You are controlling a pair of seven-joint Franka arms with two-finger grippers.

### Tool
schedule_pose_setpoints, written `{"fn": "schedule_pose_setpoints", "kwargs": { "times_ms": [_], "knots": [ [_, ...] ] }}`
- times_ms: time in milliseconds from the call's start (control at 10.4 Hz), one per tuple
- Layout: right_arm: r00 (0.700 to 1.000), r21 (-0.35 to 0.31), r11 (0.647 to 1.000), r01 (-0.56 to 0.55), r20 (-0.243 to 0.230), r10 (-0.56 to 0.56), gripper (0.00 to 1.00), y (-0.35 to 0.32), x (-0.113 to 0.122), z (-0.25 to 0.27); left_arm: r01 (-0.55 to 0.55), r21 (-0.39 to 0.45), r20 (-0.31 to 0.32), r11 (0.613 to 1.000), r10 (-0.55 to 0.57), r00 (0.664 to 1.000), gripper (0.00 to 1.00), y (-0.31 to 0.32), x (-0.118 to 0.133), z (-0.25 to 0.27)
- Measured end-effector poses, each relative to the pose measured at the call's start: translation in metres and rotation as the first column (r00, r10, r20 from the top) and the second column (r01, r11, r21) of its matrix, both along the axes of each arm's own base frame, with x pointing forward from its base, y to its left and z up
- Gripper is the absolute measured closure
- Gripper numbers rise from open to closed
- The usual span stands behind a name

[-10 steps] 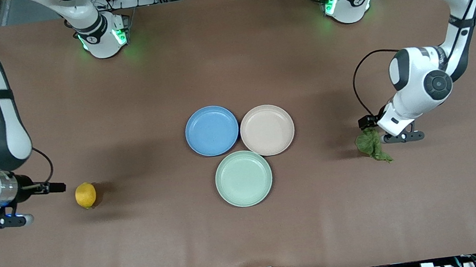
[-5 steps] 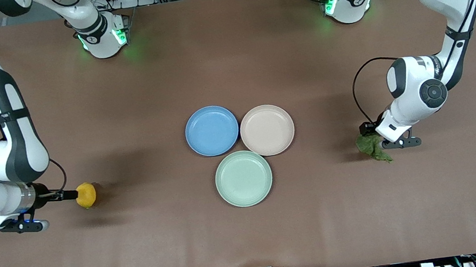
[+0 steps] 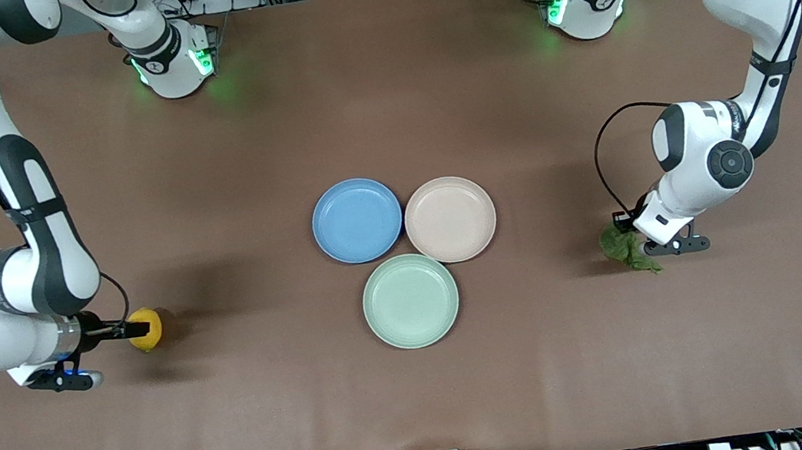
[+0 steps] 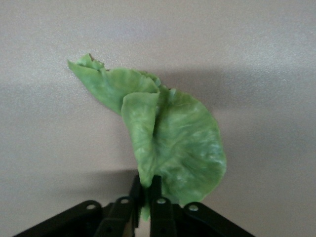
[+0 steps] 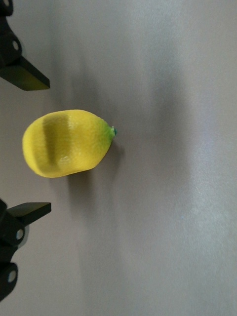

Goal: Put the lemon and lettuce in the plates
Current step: 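Close the left gripper on the lettuce while the right gripper grasps the lemon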

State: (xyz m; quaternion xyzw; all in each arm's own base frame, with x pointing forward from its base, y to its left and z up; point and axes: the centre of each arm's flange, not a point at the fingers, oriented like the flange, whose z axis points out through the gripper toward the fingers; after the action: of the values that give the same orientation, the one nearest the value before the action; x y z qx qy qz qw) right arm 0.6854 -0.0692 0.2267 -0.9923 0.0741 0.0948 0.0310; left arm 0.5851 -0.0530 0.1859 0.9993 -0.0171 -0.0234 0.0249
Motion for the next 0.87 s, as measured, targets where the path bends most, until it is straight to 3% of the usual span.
{"fn": "schedule_pose_setpoints", "kwargs": {
  "times_ms": [481, 674, 867],
  "knots": [
    [1.0, -0.003, 1.0, -0.001, 0.018, 0.001, 0.07, 0.006, -0.008, -0.051, -0.044, 0.003, -0.003, 0.999, 0.044, 0.999, 0.98, -0.033, 0.008, 0.049],
    [1.0, -0.003, 1.0, -0.001, 0.02, 0.001, 0.34, 0.006, -0.008, -0.051, -0.096, 0.019, -0.018, 0.995, 0.096, 0.995, 0.98, -0.076, 0.002, 0.087],
    [1.0, -0.001, 1.0, -0.002, 0.018, 0.002, 0.39, 0.007, -0.008, -0.049, -0.178, 0.021, -0.026, 0.984, 0.178, 0.984, 0.98, -0.13, -0.011, 0.116]
  ]
}}
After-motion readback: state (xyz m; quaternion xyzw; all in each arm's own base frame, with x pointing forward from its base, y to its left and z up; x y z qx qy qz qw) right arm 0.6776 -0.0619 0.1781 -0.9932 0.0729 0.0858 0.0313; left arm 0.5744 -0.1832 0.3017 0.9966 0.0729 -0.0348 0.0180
